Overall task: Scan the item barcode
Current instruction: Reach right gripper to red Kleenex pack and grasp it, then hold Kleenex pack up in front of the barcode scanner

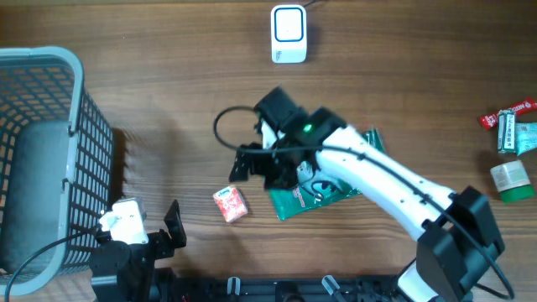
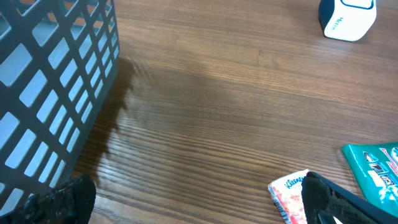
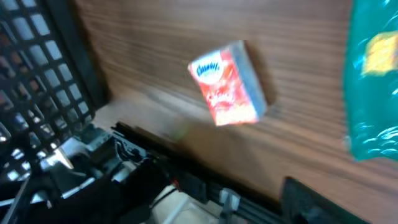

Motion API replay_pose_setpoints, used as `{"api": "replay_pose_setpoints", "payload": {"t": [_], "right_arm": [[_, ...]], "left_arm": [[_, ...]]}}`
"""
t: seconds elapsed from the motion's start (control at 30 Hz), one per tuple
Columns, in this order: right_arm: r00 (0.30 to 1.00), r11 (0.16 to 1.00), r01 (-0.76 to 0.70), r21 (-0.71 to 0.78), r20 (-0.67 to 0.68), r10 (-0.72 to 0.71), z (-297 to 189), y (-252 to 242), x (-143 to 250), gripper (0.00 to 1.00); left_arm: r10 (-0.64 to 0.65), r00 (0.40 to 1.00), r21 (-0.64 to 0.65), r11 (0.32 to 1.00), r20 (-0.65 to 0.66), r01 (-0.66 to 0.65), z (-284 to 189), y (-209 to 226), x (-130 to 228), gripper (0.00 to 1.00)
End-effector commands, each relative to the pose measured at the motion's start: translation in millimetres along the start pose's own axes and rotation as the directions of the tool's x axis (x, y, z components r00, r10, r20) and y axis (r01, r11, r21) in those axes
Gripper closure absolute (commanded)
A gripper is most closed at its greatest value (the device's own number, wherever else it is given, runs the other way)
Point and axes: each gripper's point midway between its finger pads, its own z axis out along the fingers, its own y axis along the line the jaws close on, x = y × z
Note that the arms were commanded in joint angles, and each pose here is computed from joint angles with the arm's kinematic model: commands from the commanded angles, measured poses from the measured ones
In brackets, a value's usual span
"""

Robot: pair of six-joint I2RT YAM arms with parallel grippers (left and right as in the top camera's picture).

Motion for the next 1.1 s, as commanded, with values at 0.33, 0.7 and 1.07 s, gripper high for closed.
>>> {"api": "replay_pose_setpoints", "payload": {"t": [0.33,0.7,1.07], "right_arm": [[0.759,0.798,-0.589,0.125,0.425,0.493,65.1,-41.0,10.6,0.24],[0.777,0.756,-0.616,0.221,0.331,0.536,127.8,-66.4,12.1,0.58],[0.956,0.966,-0.254,0.041,0.165,0.244,72.3,-4.3,-20.4,0.96]], "left_arm": [[-0.006,1.000,0.010,1.000,0.003,0.006,0.6,-1.6,0.5,0.00],[-0.006,1.000,0.010,1.000,0.003,0.006,0.6,-1.6,0.5,0.00],[-0.006,1.000,0.010,1.000,0.003,0.006,0.6,-1.6,0.5,0.00]]}}
